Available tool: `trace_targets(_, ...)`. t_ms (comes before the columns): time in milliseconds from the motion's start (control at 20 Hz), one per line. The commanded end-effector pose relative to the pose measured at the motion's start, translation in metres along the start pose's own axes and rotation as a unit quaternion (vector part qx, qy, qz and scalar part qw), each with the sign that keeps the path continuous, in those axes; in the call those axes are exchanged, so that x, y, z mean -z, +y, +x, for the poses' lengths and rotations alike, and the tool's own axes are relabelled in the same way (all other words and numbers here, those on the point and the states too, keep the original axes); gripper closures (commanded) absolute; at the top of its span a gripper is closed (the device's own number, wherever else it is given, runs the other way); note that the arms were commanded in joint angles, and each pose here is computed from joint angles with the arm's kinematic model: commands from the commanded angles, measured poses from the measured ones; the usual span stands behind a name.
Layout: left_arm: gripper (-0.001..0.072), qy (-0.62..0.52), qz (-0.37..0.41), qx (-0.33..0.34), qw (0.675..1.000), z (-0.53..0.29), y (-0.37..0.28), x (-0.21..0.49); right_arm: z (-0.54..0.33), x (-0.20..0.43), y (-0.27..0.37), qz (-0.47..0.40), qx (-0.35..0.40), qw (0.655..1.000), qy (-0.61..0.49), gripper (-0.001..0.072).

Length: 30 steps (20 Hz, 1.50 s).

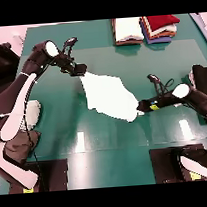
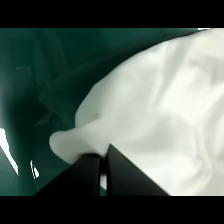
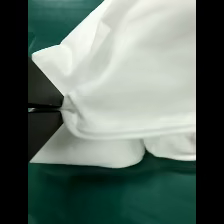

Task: Fold the shirts.

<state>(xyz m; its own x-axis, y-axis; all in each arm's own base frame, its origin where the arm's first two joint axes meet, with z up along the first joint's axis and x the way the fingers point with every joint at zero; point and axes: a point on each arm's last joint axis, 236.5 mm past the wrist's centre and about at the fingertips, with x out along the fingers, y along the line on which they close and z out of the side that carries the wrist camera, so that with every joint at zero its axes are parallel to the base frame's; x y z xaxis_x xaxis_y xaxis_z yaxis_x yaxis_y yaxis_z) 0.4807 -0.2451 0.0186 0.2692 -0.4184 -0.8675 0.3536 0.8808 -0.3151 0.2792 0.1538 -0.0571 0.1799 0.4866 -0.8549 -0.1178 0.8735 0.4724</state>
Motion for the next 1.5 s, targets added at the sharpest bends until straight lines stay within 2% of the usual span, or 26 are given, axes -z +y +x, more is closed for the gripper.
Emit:
trace_targets(0, 0.0683, -0.023, 0.013, -0.013, 1.0, -0.023, -0.001, -0.009, 0.001, -0.023, 0.012, -0.035, -0.001, 0.999, 0.003, 0.0695)
trace_targets(100, 0.0683, -0.084, 0.045, -0.036, 0.995, -0.074, -0.006, -0.03, -0.038, -0.046, 0.015, -0.089, 0.028, 0.995, -0.021, 0.0696)
trace_targets(250, 0.0683, -0.21, 0.087, -0.071, 0.971, -0.191, -0.026, -0.054, -0.152, -0.096, 0.032, -0.143, 0.074, 0.978, -0.136, 0.0696)
trace_targets(450, 0.0683, -0.355, 0.128, -0.053, 0.924, -0.339, -0.079, -0.039, -0.319, -0.119, 0.073, -0.172, 0.109, 0.93, -0.307, 0.0696)
trace_targets(650, 0.0684, -0.409, 0.164, -0.019, 0.897, -0.401, -0.125, -0.007, -0.399, -0.11, 0.103, -0.178, 0.124, 0.899, -0.381, 0.0697)
trace_targets(800, 0.0684, -0.356, 0.199, 0.001, 0.913, -0.361, -0.146, 0.01, -0.386, -0.104, 0.098, -0.16, 0.117, 0.915, -0.351, 0.0697)
trace_targets(1050, 0.0683, -0.125, 0.216, 0.01, 0.968, -0.178, -0.133, 0.092, -0.285, -0.074, 0.043, -0.1, 0.107, 0.962, -0.233, 0.0697)
trace_targets(1200, 0.0682, 0.021, 0.217, 0.012, 0.976, -0.086, -0.115, 0.178, -0.232, -0.049, 0.014, -0.066, 0.102, 0.975, -0.186, 0.0697)
trace_targets(1350, 0.068, 0.112, 0.19, 0.06, 0.974, -0.051, -0.124, 0.248, -0.202, -0.029, -0.001, -0.047, 0.098, 0.983, -0.151, 0.0697)
trace_targets(1400, 0.0596, 0.121, 0.183, 0.086, 0.972, -0.05, -0.133, 0.257, -0.196, -0.026, -0.004, -0.043, 0.097, 0.984, -0.144, 0.0697)
trace_targets(1450, 0.0289, 0.122, 0.175, 0.109, 0.971, -0.051, -0.144, 0.259, -0.193, -0.025, -0.006, -0.041, 0.097, 0.985, -0.14, 0.0697)
